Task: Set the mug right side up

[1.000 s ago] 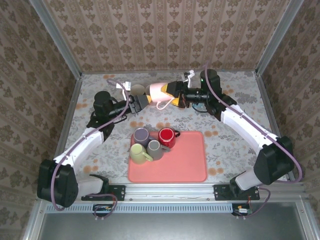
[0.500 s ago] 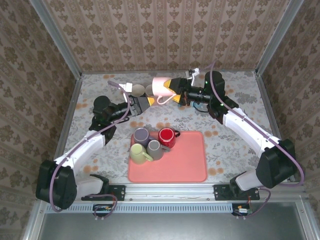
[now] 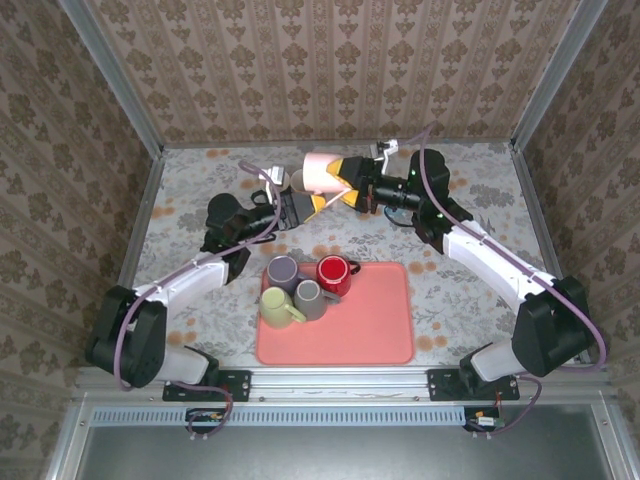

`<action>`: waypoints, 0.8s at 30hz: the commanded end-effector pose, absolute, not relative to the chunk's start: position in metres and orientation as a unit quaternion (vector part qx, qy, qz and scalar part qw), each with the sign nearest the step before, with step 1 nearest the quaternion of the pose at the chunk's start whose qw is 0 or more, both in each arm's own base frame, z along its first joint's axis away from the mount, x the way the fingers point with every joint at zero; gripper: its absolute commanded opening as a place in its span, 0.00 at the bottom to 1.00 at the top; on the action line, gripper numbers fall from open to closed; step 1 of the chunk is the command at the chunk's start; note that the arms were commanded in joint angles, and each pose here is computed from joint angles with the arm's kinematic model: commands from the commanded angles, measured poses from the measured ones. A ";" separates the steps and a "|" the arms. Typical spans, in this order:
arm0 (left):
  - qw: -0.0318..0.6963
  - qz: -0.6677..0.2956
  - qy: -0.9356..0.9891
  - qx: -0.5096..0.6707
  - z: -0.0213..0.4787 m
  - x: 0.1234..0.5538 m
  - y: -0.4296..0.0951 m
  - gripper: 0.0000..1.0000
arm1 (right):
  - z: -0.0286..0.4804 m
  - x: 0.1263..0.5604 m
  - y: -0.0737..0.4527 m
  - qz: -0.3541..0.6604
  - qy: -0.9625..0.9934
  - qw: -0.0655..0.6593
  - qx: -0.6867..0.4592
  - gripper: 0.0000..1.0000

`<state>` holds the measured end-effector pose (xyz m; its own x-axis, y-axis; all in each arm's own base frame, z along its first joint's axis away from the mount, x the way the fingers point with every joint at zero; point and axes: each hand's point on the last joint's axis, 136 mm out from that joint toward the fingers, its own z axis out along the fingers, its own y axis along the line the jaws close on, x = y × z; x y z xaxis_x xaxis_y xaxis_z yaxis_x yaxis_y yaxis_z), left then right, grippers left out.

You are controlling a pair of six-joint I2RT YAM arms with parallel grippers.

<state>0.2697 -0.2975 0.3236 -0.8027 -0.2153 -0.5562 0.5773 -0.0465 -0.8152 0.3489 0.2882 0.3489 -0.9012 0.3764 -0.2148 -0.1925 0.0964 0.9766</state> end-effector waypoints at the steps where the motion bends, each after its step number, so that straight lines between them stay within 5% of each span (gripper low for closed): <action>1: 0.312 -0.728 0.587 0.166 0.359 0.269 -0.297 0.57 | 0.382 0.336 0.294 0.703 0.669 0.240 0.025 0.23; 11: 0.318 -0.736 0.573 0.169 0.363 0.268 -0.293 0.07 | 0.366 0.328 0.302 0.710 0.667 0.224 0.031 0.25; 16: 0.330 -0.728 0.575 0.175 0.368 0.264 -0.285 0.00 | 0.357 0.329 0.298 0.685 0.686 0.242 0.034 0.68; 18: 0.336 -0.719 0.580 0.181 0.370 0.260 -0.283 0.00 | 0.363 0.324 0.291 0.671 0.694 0.260 0.032 1.00; 24: 0.380 -0.636 0.643 0.197 0.362 0.257 -0.262 0.00 | 0.344 0.323 0.273 0.604 0.742 0.288 0.041 1.00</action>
<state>0.2639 -0.2751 0.3432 -0.7730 -0.2306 -0.5911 0.6056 0.0095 -0.7957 0.3224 0.2856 0.3527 -0.8583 0.3932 -0.3297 -0.2904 0.1575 0.9438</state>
